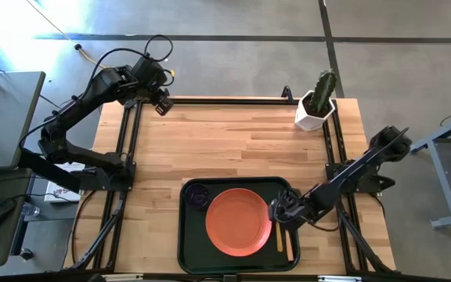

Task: Pick and place plate/cup/fork/spoon on tray
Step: Return to Home Position

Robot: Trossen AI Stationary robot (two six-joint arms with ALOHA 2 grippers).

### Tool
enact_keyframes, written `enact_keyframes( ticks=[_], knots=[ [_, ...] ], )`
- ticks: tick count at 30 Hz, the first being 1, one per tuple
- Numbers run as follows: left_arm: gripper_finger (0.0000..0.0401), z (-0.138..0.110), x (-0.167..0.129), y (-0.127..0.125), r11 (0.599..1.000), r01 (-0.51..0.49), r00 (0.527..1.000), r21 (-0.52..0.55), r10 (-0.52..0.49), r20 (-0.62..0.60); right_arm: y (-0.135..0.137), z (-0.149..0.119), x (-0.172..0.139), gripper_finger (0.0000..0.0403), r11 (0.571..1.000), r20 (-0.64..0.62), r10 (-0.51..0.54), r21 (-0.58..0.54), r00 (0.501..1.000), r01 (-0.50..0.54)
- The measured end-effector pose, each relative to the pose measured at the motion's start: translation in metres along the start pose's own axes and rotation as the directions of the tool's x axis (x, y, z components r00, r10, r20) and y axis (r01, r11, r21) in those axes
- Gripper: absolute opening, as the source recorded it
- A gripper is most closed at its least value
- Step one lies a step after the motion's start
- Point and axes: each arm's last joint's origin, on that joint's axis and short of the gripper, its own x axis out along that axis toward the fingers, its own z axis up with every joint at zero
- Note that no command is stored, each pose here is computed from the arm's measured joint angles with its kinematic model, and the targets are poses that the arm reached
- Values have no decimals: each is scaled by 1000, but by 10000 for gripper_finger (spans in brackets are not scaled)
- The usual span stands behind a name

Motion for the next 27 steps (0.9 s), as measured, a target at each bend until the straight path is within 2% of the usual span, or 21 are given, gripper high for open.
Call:
enact_keyframes(
  ticks=[3, 7, 11, 14, 20, 24, 27],
  knots=[
    [72, 0, 0, -1, 1000, 26, 1000, 4, -26, 1, 2, 7, -11, 103, 999, 68, 53, -14, 996, -53],
    [72, 0, 0, -3, 994, 109, 994, 4, -109, 3, 6, 21, -28, 103, 988, 184, 147, -78, 972, -135],
    [72, 0, -1, -6, 979, 201, 979, 3, -201, 7, 10, 38, -49, 103, 964, 308, 246, -178, 919, -198],
    [72, 0, -1, -8, 963, 267, 964, -26, -267, 11, 12, 50, -67, 103, 938, 395, 318, -264, 862, -225],
    [72, 2, -2, -10, 926, 355, 935, -128, -354, 29, 8, 77, -112, 103, 863, 504, 438, -468, 744, -191],
    [72, 8, -5, -17, 886, 421, 907, -196, -412, 85, -1, 95, -146, 103, 792, 528, 516, -594, 674, -142],
    [72, 14, -9, -29, 863, 464, 885, -199, -441, 149, -14, 107, -171, 103, 732, 530, 570, -674, 628, -95]
  ],
)
